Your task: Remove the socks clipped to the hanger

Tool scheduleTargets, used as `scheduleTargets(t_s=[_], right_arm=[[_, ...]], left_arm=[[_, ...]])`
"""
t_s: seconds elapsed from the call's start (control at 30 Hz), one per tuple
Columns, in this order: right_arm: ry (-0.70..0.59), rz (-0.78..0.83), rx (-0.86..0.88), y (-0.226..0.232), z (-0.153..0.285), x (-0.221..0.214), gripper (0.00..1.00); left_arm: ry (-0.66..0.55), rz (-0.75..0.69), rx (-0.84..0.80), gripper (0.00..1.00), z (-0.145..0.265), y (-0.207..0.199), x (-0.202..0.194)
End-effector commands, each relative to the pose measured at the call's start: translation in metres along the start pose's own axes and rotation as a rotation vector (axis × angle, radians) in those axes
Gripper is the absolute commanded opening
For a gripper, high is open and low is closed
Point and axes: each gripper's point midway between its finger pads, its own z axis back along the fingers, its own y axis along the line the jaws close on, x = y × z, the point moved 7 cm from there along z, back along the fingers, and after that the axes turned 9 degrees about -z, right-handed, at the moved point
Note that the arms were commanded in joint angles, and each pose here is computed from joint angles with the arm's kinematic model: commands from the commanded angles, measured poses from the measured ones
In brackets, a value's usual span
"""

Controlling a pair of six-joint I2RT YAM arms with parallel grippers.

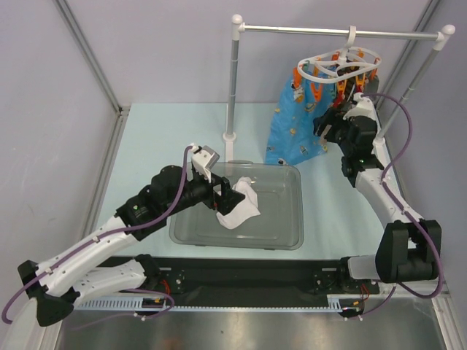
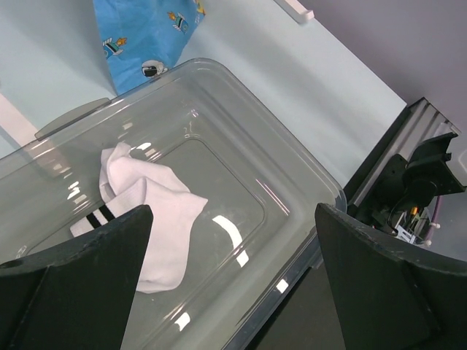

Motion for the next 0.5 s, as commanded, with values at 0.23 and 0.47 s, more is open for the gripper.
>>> scheduleTargets(t_s=[0.23,0.47], right_arm=[[-0.181,0.081,-0.160,-0.015,-0.025,0.011,0.78],[-0.146,0.069,-0.108,-0.022,-0.043,-0.002,0.63]], left_arm=[[-0.058,-0.018,-0.010,0.99,0.005,0.000,0.009],[-0.067,0.009,-0.055,0.98,-0.001,-0.006,0.011]])
